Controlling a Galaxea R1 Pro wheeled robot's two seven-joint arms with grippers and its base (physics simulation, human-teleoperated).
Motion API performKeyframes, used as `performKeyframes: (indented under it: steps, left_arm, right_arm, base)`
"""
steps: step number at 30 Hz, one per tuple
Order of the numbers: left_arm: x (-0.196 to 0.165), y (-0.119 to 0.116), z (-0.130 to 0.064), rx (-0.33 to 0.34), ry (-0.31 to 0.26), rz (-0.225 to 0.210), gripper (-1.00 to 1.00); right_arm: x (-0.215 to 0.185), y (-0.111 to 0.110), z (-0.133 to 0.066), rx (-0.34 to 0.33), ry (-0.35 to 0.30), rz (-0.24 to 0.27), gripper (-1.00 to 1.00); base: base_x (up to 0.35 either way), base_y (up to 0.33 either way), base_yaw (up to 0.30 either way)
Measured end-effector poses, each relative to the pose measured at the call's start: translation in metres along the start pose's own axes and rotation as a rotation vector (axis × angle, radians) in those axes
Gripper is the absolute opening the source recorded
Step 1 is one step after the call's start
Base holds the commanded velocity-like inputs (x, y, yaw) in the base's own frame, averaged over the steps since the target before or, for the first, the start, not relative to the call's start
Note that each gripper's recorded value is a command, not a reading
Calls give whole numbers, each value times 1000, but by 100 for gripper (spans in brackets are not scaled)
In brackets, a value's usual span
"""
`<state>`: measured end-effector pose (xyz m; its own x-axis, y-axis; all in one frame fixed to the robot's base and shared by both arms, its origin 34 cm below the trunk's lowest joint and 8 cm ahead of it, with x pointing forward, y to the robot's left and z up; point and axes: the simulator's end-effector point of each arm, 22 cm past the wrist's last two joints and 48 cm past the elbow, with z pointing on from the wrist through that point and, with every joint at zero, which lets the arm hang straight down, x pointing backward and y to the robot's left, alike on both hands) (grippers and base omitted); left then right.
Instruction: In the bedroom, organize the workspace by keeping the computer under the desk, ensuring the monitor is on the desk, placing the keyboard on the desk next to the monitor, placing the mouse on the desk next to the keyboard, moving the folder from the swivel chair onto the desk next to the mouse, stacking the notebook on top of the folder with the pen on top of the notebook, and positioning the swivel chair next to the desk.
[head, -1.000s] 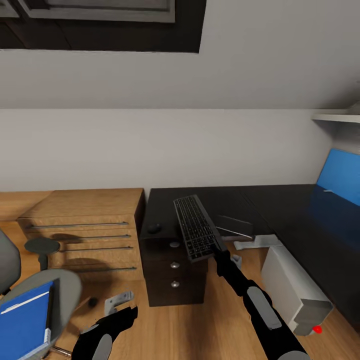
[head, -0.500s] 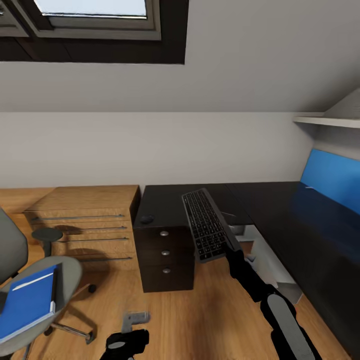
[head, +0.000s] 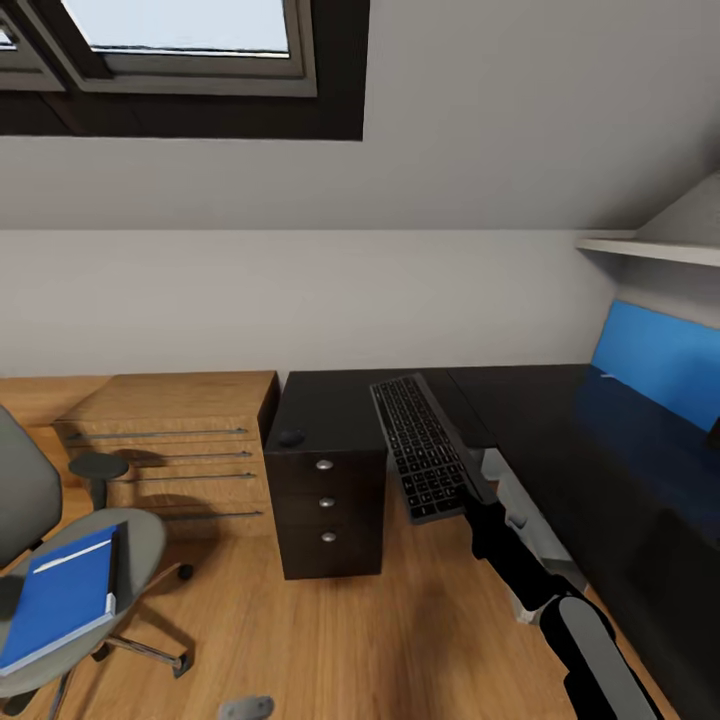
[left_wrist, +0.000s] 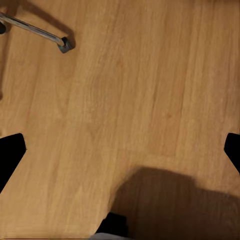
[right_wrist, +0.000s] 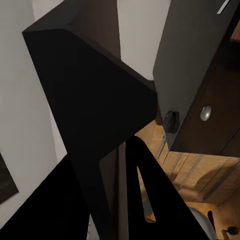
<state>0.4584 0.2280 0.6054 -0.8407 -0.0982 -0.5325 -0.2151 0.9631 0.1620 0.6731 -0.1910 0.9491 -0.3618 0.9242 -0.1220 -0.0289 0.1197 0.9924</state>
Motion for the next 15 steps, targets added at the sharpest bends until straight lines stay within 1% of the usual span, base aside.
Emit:
performKeyframes:
  steps: [8,9,11,12,13,15]
  left_arm:
    - [-2,5,-9,-7,5,0,100]
    - [-3,5,-10,-7,5,-1,100]
    - [-4,12,-10,-20,13,-26,100]
    - [-5,14,-11,-22,14,-30,100]
    - [-6,19,-11,-32,18,-46,100]
    - [-6,22,-13,-37,23,-52,100]
  right_arm:
    - [-2,11,0,-2,-7,8,-100]
    - [-2,13,0,-2,-7,8,-100]
    - [-7,16,-1,-3,-18,12,-100]
    - [-8,16,-1,-1,-19,9,-100]
    - [-12,18,-2,-2,-26,8,-100]
    - [-17,21,-4,-1,-34,6,-100]
  base:
    - [0,0,0]
    - [-259,62,0]
    - [-297,80,0]
    - [-321,90,0]
    - [-326,78,0]
    - [-328,49,0]
